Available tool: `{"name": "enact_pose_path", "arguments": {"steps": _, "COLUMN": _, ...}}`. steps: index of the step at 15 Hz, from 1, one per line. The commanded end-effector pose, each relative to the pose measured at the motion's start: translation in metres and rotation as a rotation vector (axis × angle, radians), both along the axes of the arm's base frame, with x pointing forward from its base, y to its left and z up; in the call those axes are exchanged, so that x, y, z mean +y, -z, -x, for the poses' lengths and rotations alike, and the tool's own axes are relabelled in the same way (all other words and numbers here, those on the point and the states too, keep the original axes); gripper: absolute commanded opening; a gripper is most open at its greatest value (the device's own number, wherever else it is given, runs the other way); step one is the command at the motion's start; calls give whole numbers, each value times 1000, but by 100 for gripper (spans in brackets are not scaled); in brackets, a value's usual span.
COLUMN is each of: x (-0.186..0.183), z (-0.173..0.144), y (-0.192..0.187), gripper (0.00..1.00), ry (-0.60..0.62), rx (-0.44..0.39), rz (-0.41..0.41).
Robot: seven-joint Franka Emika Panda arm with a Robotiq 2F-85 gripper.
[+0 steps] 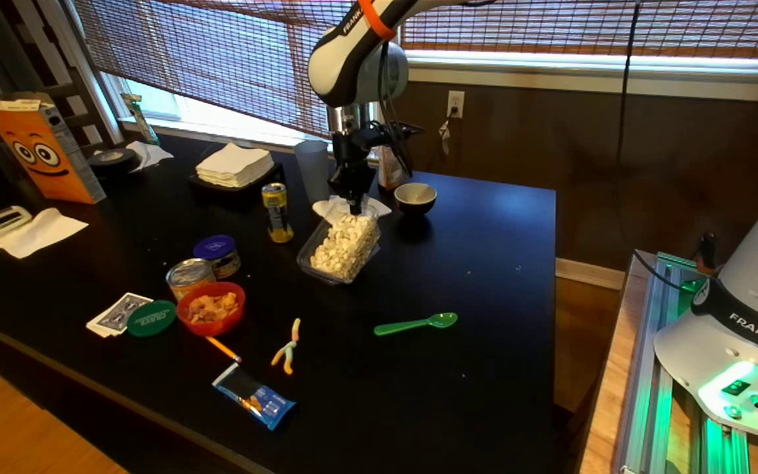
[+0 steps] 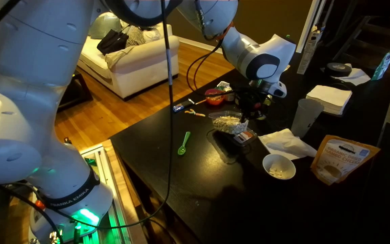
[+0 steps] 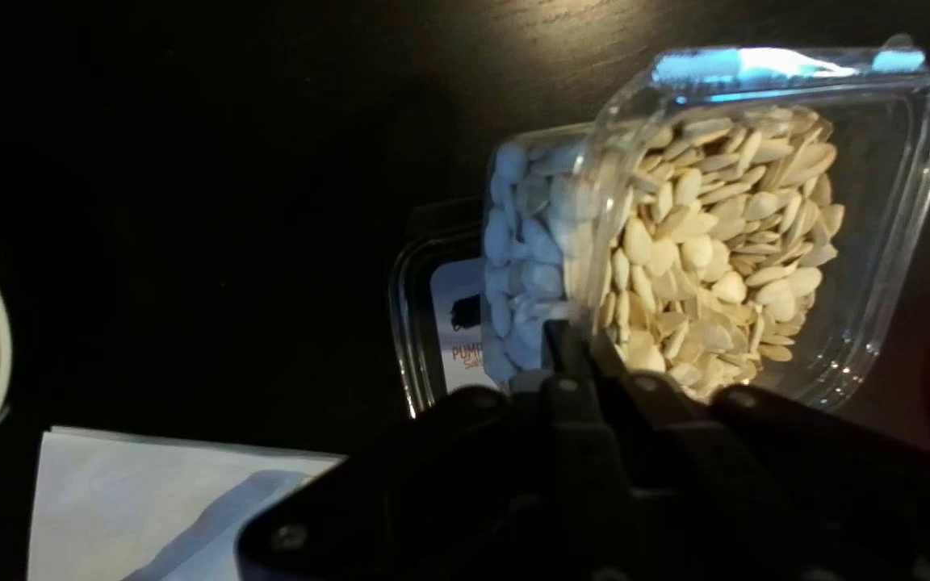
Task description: Remove the clear lunchbox from the clear lid and out it on the table
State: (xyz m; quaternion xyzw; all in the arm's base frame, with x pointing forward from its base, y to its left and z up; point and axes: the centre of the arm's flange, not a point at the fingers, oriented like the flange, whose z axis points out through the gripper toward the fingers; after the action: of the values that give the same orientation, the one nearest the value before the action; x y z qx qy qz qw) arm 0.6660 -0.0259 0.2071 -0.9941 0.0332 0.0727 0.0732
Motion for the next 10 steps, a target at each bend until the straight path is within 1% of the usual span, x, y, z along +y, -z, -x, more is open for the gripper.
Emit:
{"name": "enact_pose_path", "arguments": {"steps": 1, "x": -3, "z": 0, "y": -17, "gripper": 1, "ry": 15, "rx": 50, "rz": -81}}
{"name": "enact_pose_path", "arguments": {"steps": 6, "x": -21, "z": 5, "y": -30, "gripper": 1, "ry": 37, "rx": 130, "rz": -177}}
{"name": "enact_pose_path", "arguments": {"steps": 10, "x": -48, "z": 12, "y": -40, "gripper": 1, "ry": 44, "rx": 198, "rz": -263}}
